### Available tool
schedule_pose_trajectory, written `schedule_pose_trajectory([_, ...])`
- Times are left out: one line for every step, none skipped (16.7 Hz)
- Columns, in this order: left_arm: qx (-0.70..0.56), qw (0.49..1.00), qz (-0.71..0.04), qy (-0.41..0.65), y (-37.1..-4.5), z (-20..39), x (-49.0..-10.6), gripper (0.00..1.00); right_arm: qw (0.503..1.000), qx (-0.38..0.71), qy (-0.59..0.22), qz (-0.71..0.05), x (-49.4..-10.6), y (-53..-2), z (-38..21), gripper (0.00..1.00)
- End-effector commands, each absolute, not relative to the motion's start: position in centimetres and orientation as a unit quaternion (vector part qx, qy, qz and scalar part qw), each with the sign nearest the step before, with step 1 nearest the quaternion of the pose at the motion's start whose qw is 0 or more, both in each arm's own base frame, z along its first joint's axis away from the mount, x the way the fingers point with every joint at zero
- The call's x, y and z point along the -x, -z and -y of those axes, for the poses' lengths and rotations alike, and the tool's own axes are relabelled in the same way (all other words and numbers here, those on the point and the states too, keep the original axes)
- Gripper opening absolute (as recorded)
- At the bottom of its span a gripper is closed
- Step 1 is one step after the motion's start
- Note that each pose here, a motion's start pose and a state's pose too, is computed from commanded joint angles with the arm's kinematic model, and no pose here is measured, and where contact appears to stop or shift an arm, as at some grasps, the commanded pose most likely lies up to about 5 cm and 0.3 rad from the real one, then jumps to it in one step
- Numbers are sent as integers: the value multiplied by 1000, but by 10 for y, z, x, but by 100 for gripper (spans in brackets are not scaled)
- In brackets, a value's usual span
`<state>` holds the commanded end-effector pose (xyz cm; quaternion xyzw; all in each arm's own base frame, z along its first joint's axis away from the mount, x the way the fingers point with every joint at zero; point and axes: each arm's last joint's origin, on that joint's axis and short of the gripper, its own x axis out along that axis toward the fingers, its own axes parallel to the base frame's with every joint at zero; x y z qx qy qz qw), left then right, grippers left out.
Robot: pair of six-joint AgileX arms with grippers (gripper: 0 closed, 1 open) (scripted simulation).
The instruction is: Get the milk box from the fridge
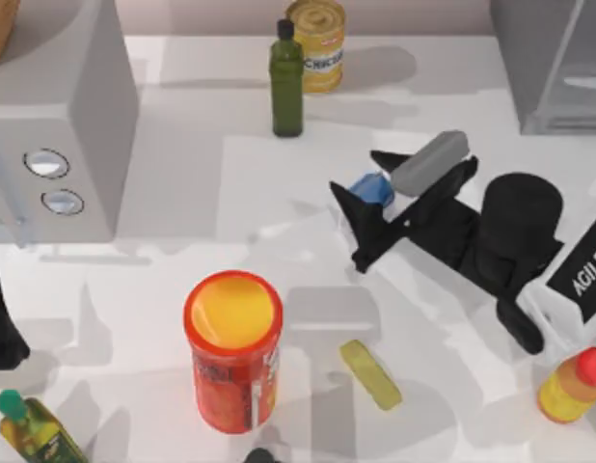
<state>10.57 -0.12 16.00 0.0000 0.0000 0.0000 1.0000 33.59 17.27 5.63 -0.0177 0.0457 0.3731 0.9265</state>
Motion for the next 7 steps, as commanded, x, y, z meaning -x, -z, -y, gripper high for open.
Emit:
schedule_pose_trajectory([0, 1000, 0, 0, -160, 1, -106, 100, 926, 18, -373, -46, -336, -56, -173, 98])
schedule_pose_trajectory([0, 1000, 0, 0, -160, 1, -106, 100, 926, 18, -373, -46, -336, -56, -173, 100])
schedule_pose_trajectory([0, 1000, 0, 0, -160, 1, -106, 100, 926, 18, -373, -46, -336, -56, -173, 100])
schedule_pose_trajectory([0, 1000, 0, 0, -160, 1, -106, 100, 926, 18, -373, -46, -336, -56, -173, 100])
schedule_pose_trajectory([0, 1000, 0, 0, -160, 1, -106, 100, 926, 18, -373, -46, -336, -56, -173, 100])
schedule_pose_trajectory([0, 1000, 0, 0, -160, 1, -106, 100, 926, 18, -373, -46, -336, -56, -173, 100])
schedule_pose_trajectory([0, 1000, 0, 0, -160, 1, -106, 100, 926, 18, -373, -46, -336, -56, -173, 100])
